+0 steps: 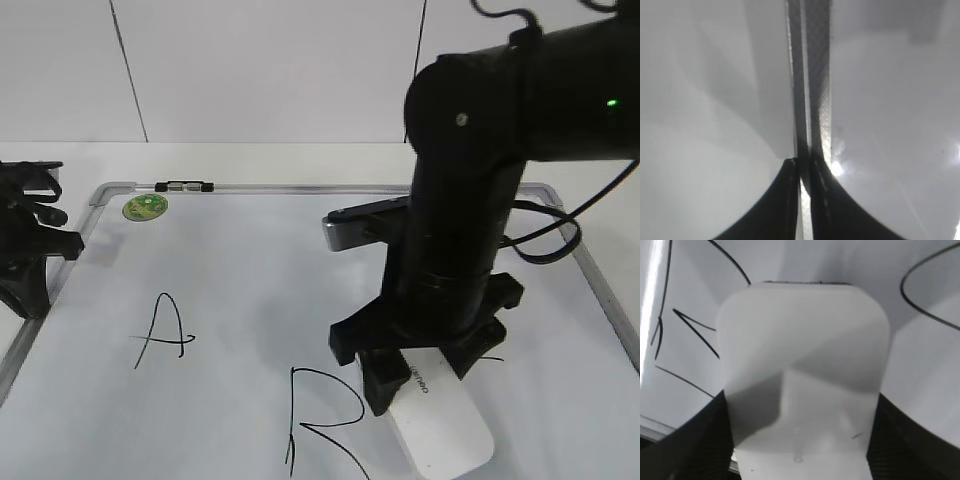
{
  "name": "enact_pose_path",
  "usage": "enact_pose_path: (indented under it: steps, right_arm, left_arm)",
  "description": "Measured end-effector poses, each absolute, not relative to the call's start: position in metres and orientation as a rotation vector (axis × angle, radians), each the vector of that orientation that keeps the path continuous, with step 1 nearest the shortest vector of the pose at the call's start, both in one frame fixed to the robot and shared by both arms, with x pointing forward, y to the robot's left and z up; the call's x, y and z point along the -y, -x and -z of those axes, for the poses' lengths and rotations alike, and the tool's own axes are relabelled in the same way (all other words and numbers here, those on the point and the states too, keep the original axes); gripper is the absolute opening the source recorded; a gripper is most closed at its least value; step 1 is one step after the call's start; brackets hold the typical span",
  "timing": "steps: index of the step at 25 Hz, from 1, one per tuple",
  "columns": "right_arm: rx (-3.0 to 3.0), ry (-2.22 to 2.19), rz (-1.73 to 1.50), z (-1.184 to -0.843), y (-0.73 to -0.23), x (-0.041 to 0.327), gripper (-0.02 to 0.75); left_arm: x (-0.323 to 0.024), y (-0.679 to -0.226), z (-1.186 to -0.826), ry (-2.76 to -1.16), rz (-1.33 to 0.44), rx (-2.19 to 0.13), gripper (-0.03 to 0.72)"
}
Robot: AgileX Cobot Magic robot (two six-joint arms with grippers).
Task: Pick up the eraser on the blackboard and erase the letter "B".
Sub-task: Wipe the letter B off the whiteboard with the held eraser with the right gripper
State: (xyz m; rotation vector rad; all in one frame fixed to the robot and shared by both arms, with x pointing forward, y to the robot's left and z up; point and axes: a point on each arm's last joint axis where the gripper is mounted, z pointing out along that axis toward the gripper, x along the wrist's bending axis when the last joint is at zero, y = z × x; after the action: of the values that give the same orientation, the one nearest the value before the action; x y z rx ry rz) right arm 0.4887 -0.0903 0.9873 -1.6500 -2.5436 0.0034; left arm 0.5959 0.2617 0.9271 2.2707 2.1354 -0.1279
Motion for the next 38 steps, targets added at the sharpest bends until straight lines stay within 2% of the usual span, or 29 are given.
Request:
enact_pose_path:
  steps: [8,21,38]
  right_arm:
    - [2.528,1.631,-0.091,-0.945,-0.515,0.063,0.522]
    - [2.527,1.594,-0.159,-0.941,-0.516,0.055,0.521]
    - [2.711,1.220,-0.104,-0.944,-0.444,-0.025,0.521]
  left_arm:
    - [-0.262,-0.596,-0.927,-2.271,0.128,-2.135,0.032]
    - [-0.262,-0.596,-0.927,-2.267,0.126,-2.134,0.033]
    - [-0.262,-0.596,-0.927,-2.270,0.127,-2.133,0.036]
